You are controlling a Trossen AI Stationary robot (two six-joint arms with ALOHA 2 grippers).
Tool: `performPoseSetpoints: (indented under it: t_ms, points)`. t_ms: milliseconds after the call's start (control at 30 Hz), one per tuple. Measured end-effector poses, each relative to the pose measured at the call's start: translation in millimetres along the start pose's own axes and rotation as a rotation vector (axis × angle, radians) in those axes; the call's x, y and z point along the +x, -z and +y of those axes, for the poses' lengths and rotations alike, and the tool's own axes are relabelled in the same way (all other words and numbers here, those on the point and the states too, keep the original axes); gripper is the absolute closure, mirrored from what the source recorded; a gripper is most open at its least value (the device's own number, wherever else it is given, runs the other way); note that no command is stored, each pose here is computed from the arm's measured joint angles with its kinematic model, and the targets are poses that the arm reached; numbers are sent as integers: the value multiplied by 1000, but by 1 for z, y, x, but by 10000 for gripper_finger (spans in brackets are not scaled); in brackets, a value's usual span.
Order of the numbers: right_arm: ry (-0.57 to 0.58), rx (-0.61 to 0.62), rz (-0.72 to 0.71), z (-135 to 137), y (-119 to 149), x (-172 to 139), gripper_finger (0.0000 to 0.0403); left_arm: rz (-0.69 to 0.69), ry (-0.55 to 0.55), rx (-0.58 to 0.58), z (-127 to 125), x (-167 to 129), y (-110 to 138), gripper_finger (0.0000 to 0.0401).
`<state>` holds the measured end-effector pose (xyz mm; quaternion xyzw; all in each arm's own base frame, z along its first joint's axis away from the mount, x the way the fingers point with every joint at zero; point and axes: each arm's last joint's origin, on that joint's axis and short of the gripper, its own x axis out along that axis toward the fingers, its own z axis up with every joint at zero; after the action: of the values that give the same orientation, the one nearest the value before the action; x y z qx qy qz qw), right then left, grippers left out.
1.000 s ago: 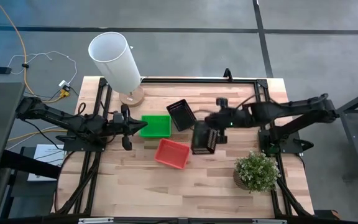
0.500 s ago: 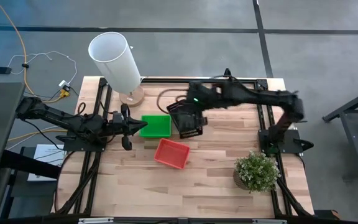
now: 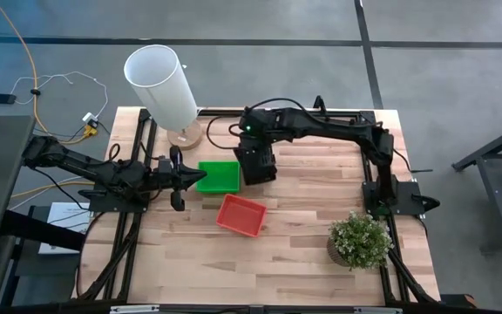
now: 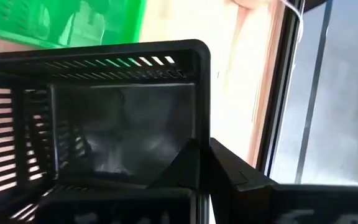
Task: Stack baskets by color
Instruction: Stack the black bin on the black bin
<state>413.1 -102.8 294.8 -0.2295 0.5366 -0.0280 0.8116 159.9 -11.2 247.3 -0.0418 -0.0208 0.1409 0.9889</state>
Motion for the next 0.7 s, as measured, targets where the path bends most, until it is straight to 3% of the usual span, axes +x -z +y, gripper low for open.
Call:
performPoseSetpoints:
  t_ms: [700]
  points:
    - [-131,69,187,4,24,-2,403,7,40,-17,-1,0,1,400]
